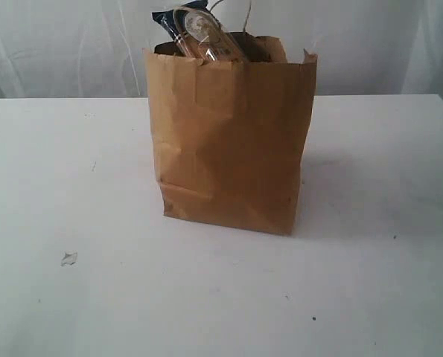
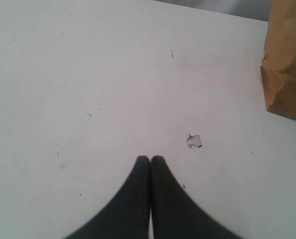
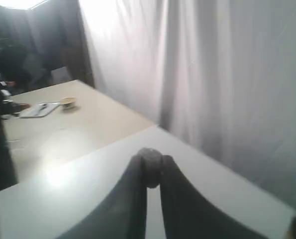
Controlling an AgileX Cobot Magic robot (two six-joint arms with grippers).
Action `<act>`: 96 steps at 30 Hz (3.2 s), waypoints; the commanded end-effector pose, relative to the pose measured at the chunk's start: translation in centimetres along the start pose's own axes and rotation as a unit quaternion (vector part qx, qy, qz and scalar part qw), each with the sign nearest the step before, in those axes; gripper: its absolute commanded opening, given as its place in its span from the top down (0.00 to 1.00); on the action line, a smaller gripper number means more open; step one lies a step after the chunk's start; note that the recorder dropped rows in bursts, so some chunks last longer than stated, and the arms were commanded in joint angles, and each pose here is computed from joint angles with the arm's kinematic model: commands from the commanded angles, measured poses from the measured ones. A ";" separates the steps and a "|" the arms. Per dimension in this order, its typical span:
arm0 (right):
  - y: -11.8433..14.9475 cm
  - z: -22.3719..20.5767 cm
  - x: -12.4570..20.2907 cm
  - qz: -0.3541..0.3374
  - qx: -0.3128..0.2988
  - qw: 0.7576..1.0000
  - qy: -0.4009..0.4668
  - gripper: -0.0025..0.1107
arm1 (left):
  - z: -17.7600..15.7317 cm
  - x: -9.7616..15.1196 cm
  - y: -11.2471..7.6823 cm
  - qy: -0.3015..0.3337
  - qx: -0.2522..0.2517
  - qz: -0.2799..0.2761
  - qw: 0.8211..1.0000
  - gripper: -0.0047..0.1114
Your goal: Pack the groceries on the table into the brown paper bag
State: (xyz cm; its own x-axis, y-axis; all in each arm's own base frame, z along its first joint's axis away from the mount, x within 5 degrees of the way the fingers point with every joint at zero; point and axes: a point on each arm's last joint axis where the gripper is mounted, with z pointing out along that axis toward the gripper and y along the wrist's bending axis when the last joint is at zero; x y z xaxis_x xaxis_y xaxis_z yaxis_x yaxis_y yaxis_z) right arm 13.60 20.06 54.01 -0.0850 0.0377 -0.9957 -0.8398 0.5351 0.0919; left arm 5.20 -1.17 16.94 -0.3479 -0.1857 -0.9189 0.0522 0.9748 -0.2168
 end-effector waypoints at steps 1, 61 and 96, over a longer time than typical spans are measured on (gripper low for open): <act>-1.8 -0.4 -0.1 -0.143 0.095 0.985 0.013 0.90 | 0.0 0.0 0.0 -0.003 0.001 -0.003 1.000 0.96; -20.1 11.3 14.0 0.065 0.337 0.915 0.214 0.83 | 0.0 0.0 0.0 -0.003 0.001 -0.003 1.000 0.96; -20.7 -10.3 15.5 0.043 0.493 0.844 0.205 0.98 | 0.0 0.0 0.0 -0.003 0.001 -0.003 1.000 0.96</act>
State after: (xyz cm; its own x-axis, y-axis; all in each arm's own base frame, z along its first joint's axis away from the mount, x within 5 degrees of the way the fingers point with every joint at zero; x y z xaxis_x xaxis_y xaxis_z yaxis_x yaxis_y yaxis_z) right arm 26.99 1.17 35.99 -0.6087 -0.0926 -0.7880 0.0165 0.9915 -0.1293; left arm 5.20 -1.17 16.94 -0.3479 -0.1857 -0.9189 0.0522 0.9748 -0.2168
